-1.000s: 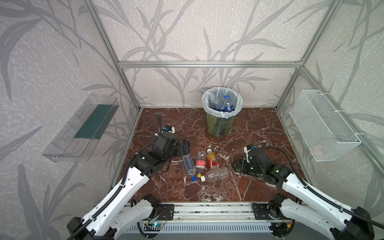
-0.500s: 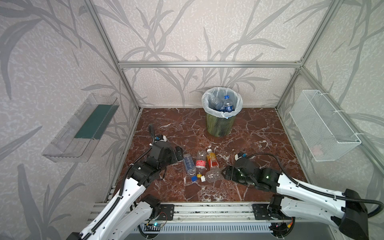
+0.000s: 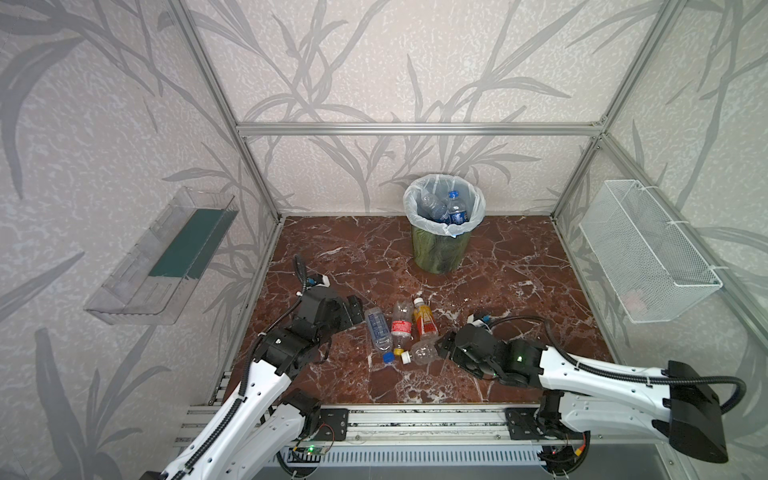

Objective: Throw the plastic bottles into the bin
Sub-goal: 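Pull the left gripper back while the right gripper reaches toward the crumpled bottle, then lower the right gripper onto the crumpled clear bottle and close it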

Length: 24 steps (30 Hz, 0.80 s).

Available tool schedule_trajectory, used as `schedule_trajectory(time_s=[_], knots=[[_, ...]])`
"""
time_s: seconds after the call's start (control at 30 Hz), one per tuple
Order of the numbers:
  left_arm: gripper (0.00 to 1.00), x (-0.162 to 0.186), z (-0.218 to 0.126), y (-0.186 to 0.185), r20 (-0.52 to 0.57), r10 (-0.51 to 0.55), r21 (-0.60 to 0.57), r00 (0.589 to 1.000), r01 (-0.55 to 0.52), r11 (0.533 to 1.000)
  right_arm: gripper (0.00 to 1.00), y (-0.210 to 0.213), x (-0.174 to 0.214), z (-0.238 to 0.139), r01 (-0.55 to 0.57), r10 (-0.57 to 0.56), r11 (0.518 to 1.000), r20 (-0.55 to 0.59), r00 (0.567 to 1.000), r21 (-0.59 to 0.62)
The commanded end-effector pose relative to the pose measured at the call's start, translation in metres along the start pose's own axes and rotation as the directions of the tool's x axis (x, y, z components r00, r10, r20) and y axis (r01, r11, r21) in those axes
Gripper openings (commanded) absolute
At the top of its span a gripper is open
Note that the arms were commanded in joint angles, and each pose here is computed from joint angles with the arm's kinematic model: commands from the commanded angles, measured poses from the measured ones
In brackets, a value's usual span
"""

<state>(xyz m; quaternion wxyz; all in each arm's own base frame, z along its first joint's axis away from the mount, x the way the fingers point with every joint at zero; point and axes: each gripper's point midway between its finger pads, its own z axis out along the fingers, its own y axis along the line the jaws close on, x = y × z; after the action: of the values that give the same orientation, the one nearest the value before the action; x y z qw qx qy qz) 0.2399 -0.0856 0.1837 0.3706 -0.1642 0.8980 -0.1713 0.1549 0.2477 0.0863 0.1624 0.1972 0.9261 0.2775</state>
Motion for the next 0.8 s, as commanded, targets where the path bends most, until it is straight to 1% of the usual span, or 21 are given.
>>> schedule_trajectory(time_s=[0.0, 0.13, 0.37, 0.77], knots=[[0.98, 0.000, 0.001, 0.002, 0.007, -0.016, 0.003, 1.000, 0.016, 1.000, 0.93, 0.008, 0.000, 0.002, -0.050, 0.050, 0.999, 0.028, 0.998, -0.010], [0.98, 0.001, 0.002, 0.001, 0.005, -0.020, 0.009, 1.000, 0.020, 1.000, 0.96, 0.013, 0.005, 0.010, -0.077, 0.077, 0.997, 0.025, 0.997, -0.015], [0.98, 0.002, 0.001, 0.002, 0.005, -0.019, 0.008, 1.000, 0.019, 1.000, 0.96, 0.022, 0.008, 0.020, -0.138, 0.139, 0.989, 0.010, 0.990, -0.047], [0.98, 0.001, -0.001, 0.003, 0.010, -0.022, 0.010, 1.000, 0.022, 1.000, 0.95, 0.018, -0.003, 0.027, -0.198, 0.200, 0.980, 0.086, 0.976, -0.024]])
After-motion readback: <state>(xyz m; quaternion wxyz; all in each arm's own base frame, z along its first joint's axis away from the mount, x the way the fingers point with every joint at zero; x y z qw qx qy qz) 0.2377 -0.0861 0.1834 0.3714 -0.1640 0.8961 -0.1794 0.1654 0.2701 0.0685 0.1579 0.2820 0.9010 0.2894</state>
